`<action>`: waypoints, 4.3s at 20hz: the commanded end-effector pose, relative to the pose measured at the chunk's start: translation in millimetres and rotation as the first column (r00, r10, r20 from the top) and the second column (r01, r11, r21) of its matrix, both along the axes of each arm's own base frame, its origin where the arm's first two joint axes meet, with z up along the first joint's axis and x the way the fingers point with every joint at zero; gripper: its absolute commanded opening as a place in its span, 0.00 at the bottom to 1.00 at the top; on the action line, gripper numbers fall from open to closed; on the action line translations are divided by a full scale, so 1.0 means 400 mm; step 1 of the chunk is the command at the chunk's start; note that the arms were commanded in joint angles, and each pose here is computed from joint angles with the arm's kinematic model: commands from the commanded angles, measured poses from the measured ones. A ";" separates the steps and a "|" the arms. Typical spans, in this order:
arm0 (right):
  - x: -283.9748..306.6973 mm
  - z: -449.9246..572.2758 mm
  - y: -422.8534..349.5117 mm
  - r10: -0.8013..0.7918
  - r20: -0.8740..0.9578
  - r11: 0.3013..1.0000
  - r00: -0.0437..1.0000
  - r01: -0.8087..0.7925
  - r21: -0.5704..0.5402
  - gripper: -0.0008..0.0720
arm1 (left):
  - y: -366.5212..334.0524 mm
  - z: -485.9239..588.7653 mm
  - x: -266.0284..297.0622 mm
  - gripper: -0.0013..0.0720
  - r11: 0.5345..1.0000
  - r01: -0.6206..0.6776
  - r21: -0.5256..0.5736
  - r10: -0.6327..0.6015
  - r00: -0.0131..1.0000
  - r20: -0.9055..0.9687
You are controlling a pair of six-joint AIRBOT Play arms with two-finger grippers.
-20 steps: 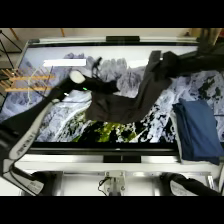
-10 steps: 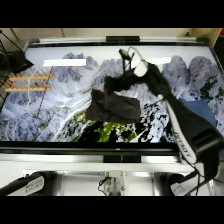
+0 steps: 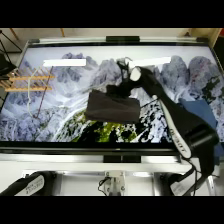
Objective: Fold the shirts.
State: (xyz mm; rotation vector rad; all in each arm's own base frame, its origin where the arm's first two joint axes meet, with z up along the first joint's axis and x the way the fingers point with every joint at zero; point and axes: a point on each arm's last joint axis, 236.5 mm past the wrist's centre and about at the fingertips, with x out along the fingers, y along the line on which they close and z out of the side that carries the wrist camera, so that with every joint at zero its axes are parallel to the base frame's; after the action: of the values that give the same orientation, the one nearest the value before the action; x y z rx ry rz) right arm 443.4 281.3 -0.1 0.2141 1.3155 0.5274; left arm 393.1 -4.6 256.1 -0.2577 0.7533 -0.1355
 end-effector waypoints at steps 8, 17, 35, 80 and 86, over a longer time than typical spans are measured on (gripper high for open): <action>-0.103 -0.151 -0.397 -0.176 -0.311 0.984 0.934 0.167 -0.058 0.93 | 0.001 -0.050 -0.009 0.07 1.000 0.000 -0.008 0.000 0.999 -0.053; -0.105 -0.270 -0.241 -0.103 -0.332 0.990 0.938 0.129 0.056 0.44 | 0.000 -0.104 -0.014 0.07 1.000 -0.002 -0.019 0.000 0.994 -0.105; -0.103 0.370 -1.011 -0.623 0.013 0.782 0.782 0.623 0.023 0.12 | -0.013 -0.189 -0.022 0.07 0.999 0.033 -0.032 -0.038 0.983 -0.178; -0.173 0.279 -0.725 -0.346 0.033 0.897 0.938 0.341 -0.280 0.71 | -0.286 -0.459 -0.074 0.76 0.871 0.423 0.251 -0.248 0.818 -0.519; -0.165 0.280 -0.678 -0.295 0.049 0.912 0.954 0.296 -0.285 0.71 | -0.291 -0.456 -0.058 0.76 0.879 0.411 0.243 -0.252 0.831 -0.495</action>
State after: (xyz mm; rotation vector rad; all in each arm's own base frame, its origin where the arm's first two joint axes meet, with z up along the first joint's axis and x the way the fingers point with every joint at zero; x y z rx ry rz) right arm 376.0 -2.0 114.0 0.1824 1.3028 0.0450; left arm 368.8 -117.4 73.7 0.2054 1.2773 -0.2753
